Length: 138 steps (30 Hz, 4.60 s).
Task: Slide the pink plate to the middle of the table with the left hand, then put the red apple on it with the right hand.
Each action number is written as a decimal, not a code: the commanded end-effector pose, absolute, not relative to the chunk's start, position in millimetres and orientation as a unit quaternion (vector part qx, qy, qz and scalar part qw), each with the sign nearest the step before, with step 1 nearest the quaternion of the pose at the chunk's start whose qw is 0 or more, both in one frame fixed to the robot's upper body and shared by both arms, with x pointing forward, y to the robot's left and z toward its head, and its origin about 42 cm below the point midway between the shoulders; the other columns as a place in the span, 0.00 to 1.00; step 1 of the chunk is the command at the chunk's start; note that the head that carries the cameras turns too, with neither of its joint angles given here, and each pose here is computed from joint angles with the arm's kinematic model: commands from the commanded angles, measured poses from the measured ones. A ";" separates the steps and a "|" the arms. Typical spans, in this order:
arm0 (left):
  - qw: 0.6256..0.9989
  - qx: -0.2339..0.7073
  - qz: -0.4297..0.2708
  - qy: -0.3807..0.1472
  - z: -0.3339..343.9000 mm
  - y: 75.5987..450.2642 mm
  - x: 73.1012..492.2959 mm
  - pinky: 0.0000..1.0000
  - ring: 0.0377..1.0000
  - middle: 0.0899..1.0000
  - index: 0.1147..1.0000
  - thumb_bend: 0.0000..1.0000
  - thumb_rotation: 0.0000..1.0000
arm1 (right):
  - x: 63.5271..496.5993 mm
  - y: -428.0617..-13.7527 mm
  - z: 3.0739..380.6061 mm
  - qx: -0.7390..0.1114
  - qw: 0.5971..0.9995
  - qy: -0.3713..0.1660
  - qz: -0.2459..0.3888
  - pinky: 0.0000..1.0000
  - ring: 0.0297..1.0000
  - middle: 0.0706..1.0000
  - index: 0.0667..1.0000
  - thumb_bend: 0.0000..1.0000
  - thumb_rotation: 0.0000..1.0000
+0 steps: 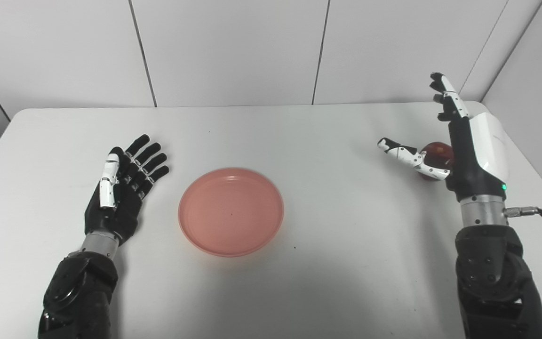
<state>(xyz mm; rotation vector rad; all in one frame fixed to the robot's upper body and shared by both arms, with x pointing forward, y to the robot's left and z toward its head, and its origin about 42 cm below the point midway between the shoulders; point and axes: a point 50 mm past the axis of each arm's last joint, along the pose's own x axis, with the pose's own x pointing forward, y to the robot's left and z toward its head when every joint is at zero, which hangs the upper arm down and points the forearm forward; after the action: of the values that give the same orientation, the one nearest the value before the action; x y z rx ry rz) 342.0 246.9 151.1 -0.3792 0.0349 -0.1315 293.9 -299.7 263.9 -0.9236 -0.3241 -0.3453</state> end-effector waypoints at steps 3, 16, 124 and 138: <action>0.978 -0.189 -0.082 -0.025 164.2 250.6 348.3 0.81 0.82 0.81 0.79 0.37 1.00 | 300.3 -317.9 282.6 -0.464 0.846 -0.171 -0.198 0.75 0.83 0.88 0.91 0.86 0.54; 0.977 -0.194 -0.083 -0.024 157.7 254.7 350.1 0.82 0.82 0.82 0.79 0.37 1.00 | 316.0 -376.6 262.1 -0.511 0.820 -0.087 -0.243 0.73 0.83 0.87 0.93 0.95 0.52; 0.977 -0.193 -0.094 -0.023 158.0 258.7 344.9 0.82 0.82 0.81 0.79 0.37 1.00 | 371.0 -353.9 254.2 -0.537 0.826 -0.012 -0.170 0.29 0.35 0.38 0.49 0.53 0.00; 0.977 -0.192 -0.089 -0.021 157.0 252.2 342.7 0.83 0.83 0.83 0.80 0.39 1.00 | 360.3 -299.1 291.4 -0.496 0.852 -0.099 -0.135 0.33 0.40 0.41 0.49 0.53 0.00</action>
<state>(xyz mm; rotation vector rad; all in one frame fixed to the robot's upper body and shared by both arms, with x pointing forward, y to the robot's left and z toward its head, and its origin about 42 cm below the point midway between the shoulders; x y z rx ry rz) 338.3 255.9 141.1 -0.3982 0.0368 -0.1636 357.5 -307.9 264.1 -1.0504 -0.1006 -0.2591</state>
